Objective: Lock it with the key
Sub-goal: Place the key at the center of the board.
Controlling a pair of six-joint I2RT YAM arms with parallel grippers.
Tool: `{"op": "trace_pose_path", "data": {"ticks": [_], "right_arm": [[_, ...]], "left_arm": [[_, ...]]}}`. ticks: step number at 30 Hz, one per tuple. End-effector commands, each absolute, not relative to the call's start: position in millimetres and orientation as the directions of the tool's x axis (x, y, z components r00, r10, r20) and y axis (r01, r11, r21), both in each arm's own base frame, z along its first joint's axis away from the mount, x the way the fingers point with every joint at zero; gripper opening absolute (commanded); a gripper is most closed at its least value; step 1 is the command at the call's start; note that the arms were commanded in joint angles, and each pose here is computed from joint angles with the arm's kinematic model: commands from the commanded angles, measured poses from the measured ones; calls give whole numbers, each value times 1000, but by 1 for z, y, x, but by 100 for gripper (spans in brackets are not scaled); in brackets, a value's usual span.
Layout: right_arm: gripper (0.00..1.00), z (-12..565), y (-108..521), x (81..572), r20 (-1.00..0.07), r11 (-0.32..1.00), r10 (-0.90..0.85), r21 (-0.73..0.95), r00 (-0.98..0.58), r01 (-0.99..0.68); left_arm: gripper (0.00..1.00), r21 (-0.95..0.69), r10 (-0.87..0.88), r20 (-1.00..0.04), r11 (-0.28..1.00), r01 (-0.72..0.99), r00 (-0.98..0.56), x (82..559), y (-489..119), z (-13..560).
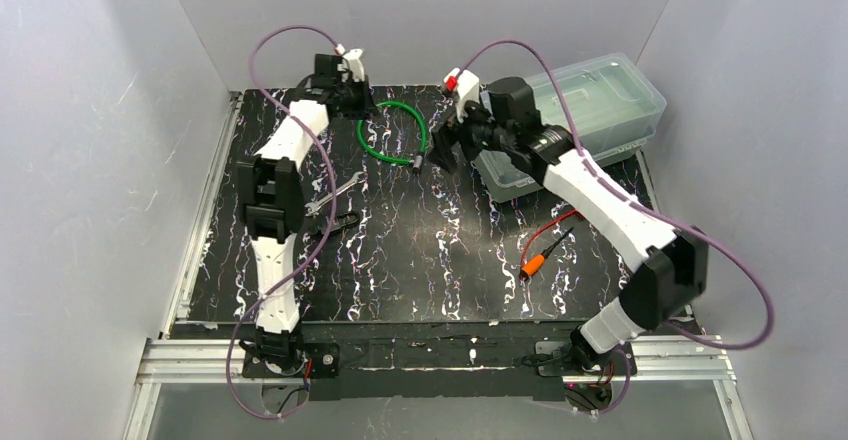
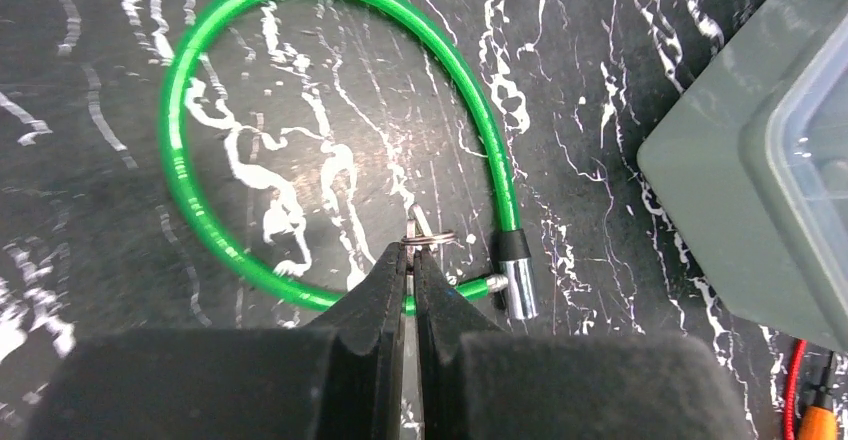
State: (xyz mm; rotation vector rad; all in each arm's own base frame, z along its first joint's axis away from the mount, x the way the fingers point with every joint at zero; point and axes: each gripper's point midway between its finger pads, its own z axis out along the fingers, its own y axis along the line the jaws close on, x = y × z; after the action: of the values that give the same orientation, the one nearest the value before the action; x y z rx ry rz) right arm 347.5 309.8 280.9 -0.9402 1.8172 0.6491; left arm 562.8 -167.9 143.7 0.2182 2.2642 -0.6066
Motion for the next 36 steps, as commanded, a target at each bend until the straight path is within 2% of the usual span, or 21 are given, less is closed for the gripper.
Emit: {"op": "trace_pose_path", "data": {"ticks": [1,6,11,14,19,24,29,32,36], "right_arm": [[98,265,262,306,-853,515,-469,-53,-229,-855],[98,259,245,285,-846,569,-411,52,-339,-821],[98,287,263,278,-872,536,-294,189,-392,-823],[98,310,278,276,-874,505,-203,292,-441,-812],[98,337,286,276,-840,476,-65,448,-538,-757],[98,352,283,285,-769,444,52,589,-637,-675],[98,374,277,281,-686,347,134,709,-715,-614],[98,386,269,280,-667,315,163,734,-727,-602],[98,399,264,273,-652,292,179,751,-737,-593]], "left_arm": [[0,-282,39,-714,898,337,-700,572,-178,132],[0,-231,100,-675,912,339,-731,575,-182,99],[3,-184,159,-642,918,352,-750,570,-185,76],[20,-170,189,-616,916,363,-765,567,-187,63],[59,-198,207,-592,899,390,-779,556,-195,59],[81,-272,184,-617,863,426,-765,536,-212,99],[95,-275,223,-660,817,507,-717,494,-227,153],[97,-277,286,-662,765,581,-693,453,-238,174],[98,-288,401,-617,686,669,-677,383,-258,167]]}}
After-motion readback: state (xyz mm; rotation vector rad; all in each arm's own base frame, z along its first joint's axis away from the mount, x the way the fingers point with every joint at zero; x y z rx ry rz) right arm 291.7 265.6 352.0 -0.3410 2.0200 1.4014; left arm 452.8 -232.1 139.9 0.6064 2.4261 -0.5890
